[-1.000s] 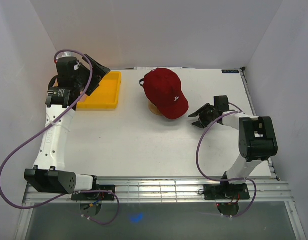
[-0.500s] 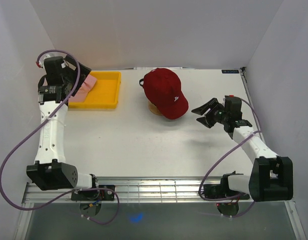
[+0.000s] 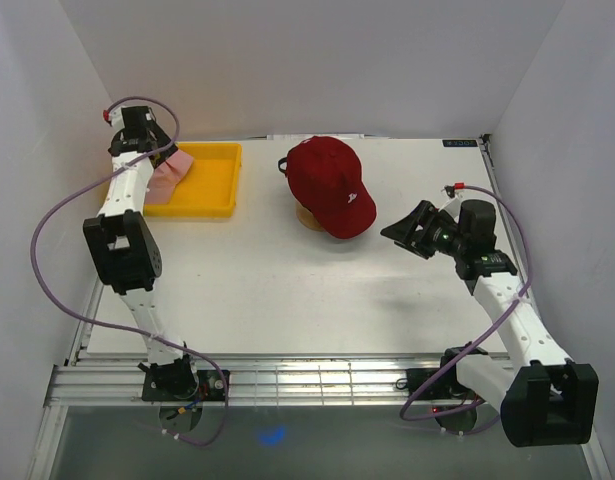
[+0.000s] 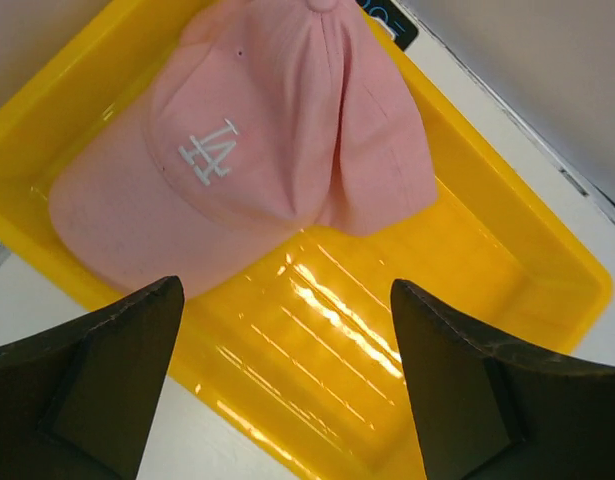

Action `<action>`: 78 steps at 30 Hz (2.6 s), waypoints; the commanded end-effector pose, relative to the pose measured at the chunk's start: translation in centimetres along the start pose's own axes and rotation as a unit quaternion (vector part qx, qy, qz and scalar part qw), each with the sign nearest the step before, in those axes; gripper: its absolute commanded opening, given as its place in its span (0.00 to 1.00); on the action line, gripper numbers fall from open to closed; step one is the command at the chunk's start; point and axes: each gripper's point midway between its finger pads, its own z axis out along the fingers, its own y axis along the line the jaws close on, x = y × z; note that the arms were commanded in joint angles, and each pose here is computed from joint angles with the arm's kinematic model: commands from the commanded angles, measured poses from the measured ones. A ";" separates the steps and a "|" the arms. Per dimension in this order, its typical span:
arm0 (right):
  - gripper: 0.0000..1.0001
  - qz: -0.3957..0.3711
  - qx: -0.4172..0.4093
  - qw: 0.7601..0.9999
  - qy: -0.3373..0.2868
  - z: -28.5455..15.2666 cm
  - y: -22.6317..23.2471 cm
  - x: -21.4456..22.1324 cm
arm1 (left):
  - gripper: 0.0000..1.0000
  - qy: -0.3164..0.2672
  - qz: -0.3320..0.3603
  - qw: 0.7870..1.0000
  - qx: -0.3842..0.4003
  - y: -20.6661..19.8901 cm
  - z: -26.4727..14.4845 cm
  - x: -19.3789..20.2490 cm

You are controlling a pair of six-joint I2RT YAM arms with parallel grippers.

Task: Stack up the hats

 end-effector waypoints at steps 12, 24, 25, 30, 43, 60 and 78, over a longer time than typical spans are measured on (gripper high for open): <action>0.68 -0.057 -0.025 0.998 0.029 0.4 0.5 0.3 | 0.92 -0.066 0.069 0.993 -0.063 0.7 7.7 -1.4; 0.67 -0.064 0.001 0.998 0.010 0.6 -0.3 -0.3 | 0.43 -0.065 0.068 0.995 -0.039 -0.2 10.5 0.2; 0.67 -0.063 0.003 0.998 0.009 0.6 -0.4 -0.3 | 0.37 -0.065 0.068 0.995 -0.036 -0.3 10.5 0.2; 0.67 -0.068 0.009 0.998 -0.006 0.5 -0.4 -0.8 | 0.00 -0.077 0.063 0.995 -0.022 -1.2 9.3 -1.4; 0.67 -0.092 -0.010 0.995 -0.022 0.5 2.3 -1.3 | 0.00 -0.148 -0.037 0.988 -0.003 -3.0 -2.4 -11.8; 0.72 -0.148 -0.180 0.971 -0.061 5.5 14.3 1.6 | 0.00 -0.098 -0.129 0.986 0.041 -7.6 -17.4 -6.9; 0.75 -0.122 -0.278 0.948 -0.092 13.9 26.5 9.2 | 0.00 -0.013 -0.105 0.992 0.074 -12.1 -27.3 1.8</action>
